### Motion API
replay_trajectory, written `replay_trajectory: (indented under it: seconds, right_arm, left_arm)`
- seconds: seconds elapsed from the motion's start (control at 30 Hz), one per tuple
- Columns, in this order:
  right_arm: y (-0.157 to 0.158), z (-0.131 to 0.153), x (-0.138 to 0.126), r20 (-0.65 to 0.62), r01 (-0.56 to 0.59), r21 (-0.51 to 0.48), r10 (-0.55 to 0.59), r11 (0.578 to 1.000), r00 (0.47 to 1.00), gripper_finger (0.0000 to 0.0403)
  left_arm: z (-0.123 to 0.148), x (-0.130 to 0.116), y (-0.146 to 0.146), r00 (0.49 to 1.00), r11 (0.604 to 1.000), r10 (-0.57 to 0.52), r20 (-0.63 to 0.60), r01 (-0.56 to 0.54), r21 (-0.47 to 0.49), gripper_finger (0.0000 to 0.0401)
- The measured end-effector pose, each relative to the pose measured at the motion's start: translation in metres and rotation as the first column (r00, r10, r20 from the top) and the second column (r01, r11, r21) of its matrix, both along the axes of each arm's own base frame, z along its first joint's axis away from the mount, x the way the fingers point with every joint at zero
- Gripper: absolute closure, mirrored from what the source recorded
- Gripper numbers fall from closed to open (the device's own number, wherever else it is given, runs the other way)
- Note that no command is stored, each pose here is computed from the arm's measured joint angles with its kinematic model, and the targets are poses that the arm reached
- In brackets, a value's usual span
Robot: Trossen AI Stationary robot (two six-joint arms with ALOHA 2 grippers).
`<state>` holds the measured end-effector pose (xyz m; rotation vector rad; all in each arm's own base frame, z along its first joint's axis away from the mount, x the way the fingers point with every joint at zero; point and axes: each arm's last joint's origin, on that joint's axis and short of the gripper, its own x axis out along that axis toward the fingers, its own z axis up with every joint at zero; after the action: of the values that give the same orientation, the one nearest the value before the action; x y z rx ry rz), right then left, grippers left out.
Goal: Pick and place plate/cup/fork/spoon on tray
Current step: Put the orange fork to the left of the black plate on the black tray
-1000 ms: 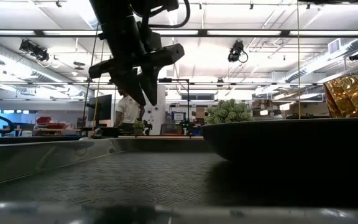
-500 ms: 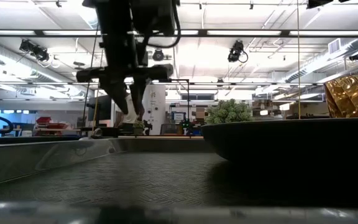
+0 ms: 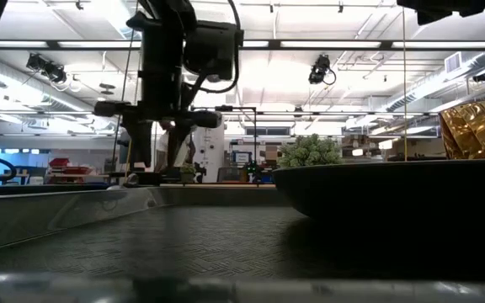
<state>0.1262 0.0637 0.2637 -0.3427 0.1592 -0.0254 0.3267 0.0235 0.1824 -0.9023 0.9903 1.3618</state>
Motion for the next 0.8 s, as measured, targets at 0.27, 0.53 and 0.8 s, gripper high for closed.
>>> replay_trajectory:
  seconds: [0.27,0.53,0.8]
  right_arm:
    - [0.002,-0.007,0.002,-0.006,-0.023,0.026,0.023,0.999,1.0,0.0396]
    - [0.006,-0.012,0.007,-0.038,-0.023,0.029,0.024,0.999,0.999,0.0396]
    - [0.009,-0.015,0.011,-0.046,-0.023,0.025,0.024,0.999,0.999,0.0396]
  left_arm:
    - [-0.006,-0.002,0.025,1.0,0.998,0.024,-0.016,-0.024,-0.051,0.0237]
    - [-0.022,-0.013,0.037,0.998,0.995,0.035,-0.045,-0.039,-0.095,0.0251]
    - [-0.032,-0.014,0.037,0.999,0.994,0.035,-0.003,-0.035,-0.106,0.0252]
